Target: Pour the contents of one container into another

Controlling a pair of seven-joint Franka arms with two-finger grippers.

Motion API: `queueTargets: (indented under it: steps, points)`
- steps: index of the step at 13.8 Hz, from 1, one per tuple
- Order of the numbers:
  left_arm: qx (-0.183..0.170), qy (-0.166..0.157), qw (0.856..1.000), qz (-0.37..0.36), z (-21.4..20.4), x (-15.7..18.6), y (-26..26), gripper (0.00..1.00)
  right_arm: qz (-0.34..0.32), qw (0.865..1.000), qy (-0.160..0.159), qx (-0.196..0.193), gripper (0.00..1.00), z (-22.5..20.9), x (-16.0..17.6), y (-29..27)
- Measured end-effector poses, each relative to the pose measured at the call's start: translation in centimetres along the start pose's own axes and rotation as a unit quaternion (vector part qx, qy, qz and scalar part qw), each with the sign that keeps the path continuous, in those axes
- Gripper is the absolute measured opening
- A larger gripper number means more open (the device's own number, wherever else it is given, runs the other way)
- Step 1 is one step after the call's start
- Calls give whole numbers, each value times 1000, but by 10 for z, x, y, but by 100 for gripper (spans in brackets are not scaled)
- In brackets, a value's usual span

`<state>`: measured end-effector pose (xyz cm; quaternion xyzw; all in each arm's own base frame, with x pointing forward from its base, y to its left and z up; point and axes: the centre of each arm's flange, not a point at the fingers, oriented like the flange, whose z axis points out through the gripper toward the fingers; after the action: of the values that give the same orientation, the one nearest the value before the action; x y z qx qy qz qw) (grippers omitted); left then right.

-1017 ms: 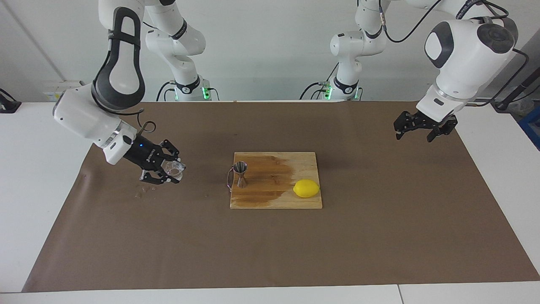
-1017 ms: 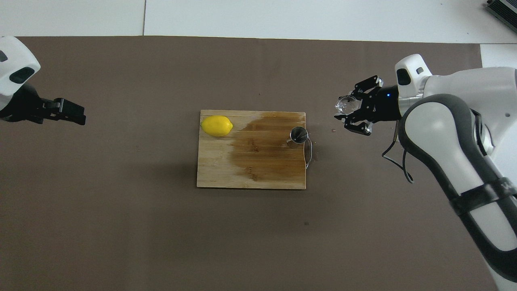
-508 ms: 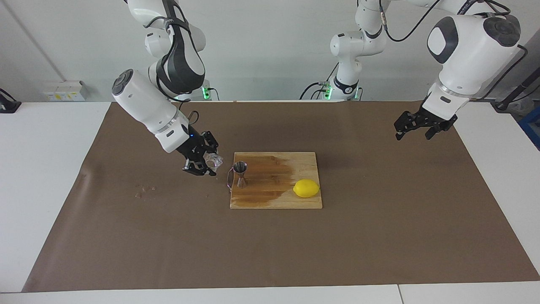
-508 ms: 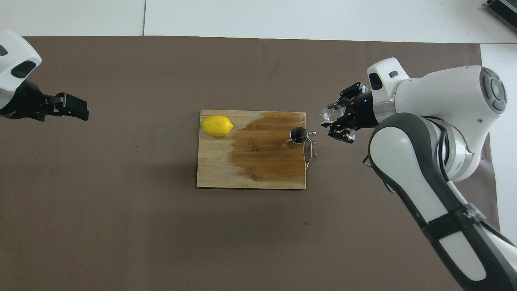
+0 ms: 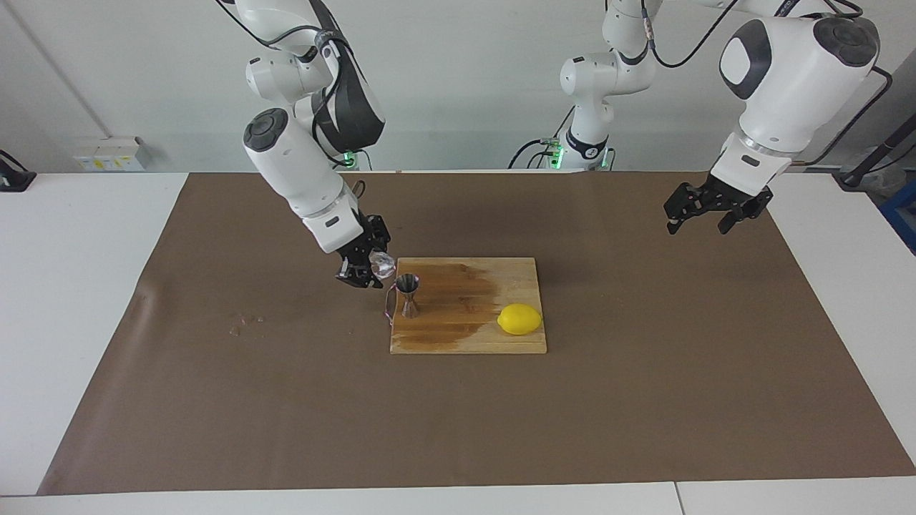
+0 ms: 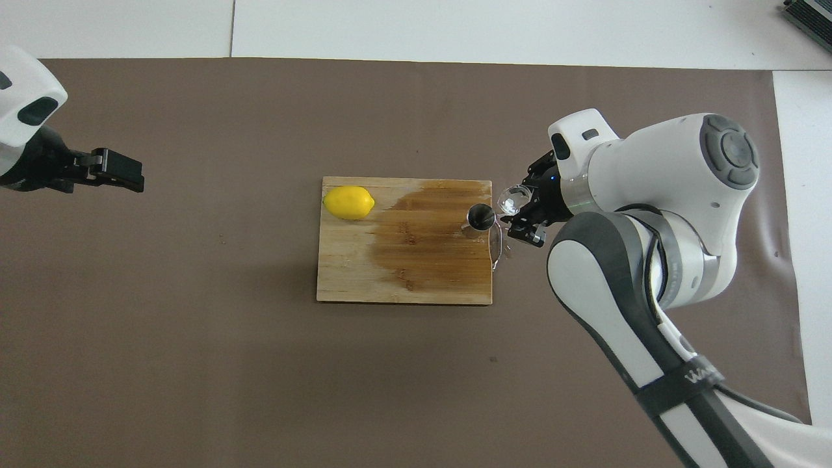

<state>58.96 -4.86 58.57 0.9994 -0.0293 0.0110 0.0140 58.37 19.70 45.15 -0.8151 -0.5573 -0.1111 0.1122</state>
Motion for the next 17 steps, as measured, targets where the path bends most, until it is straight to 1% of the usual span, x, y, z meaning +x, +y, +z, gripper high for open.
queueTargets:
  steps: [4, 6, 8, 13, 15, 17]
  points:
    - [0, 6, 1000, -9, -1, 1, -5, 100, -1, 999, -30, 10, 48, 1, 0, -10]
    - [1, 6, 1000, -15, -1, 1, -12, 100, 10, 999, -46, 8, 48, 3, 0, -14]
    - [1, 6, 1000, -15, -1, 1, -11, 100, 13, 998, -68, 1, 48, 6, 8, -23]
    - [0, 9, 1000, -10, -5, 0, -4, 100, 3, 996, -87, -17, 48, 4, 12, -24]
    - [1, 13, 1000, -13, -10, -3, -7, 100, 7, 995, -96, -29, 48, -1, 13, -21]
    - [2, 17, 1000, -16, -16, -5, -9, 100, 12, 993, -110, -31, 48, -7, 17, -18]
